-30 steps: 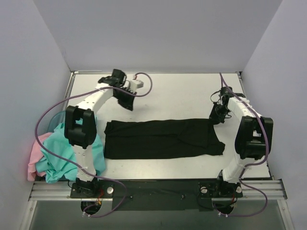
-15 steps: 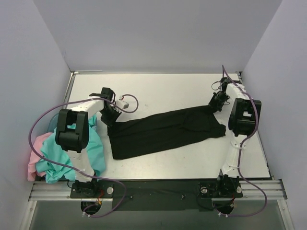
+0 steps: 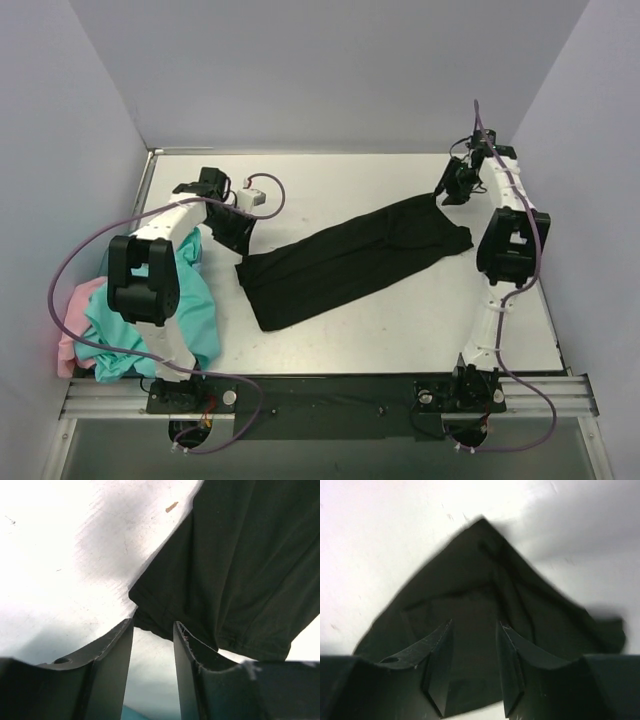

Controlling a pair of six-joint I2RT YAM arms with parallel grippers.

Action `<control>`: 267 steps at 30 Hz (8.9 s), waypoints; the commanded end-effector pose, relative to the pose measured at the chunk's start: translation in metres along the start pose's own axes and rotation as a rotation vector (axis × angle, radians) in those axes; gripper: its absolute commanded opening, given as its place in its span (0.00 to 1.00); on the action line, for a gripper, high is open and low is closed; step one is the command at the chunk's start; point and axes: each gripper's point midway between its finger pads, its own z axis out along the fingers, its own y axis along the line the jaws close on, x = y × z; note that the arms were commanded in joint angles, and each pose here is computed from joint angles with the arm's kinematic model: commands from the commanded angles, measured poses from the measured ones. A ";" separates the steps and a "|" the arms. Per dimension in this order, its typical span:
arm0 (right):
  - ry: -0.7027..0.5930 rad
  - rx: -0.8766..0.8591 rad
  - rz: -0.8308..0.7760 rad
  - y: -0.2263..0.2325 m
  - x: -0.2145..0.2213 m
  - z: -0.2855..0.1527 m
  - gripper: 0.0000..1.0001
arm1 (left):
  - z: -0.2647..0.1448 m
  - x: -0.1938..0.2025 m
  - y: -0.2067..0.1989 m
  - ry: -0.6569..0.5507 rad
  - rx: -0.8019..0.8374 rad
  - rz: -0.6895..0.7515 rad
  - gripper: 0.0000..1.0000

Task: Fold and stack the t-shirts
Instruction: Rotate the tshirt 90 degrees, then grab the bottom of the folded rectangular tshirt with both arms, then fold the folded rectangular tshirt in 1/3 of the way

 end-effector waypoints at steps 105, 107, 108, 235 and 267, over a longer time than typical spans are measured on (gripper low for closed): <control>-0.288 -0.232 0.567 -0.025 -0.064 -0.023 0.91 | 0.038 0.005 -0.199 -0.494 0.231 1.267 0.73; -0.251 -0.209 0.480 -0.017 -0.012 -0.051 0.92 | 0.044 0.001 -0.199 -0.492 0.236 1.299 0.75; -0.205 -0.184 0.463 -0.020 0.015 -0.048 0.92 | 0.052 0.004 -0.198 -0.477 0.248 1.319 0.75; 0.156 -0.135 -0.087 0.038 0.120 -0.041 0.02 | 0.056 -0.274 -0.155 -0.547 0.199 0.725 0.56; 0.139 -0.016 0.055 -0.003 0.127 -0.048 0.47 | 0.115 -0.121 -0.198 -0.225 0.370 1.382 0.59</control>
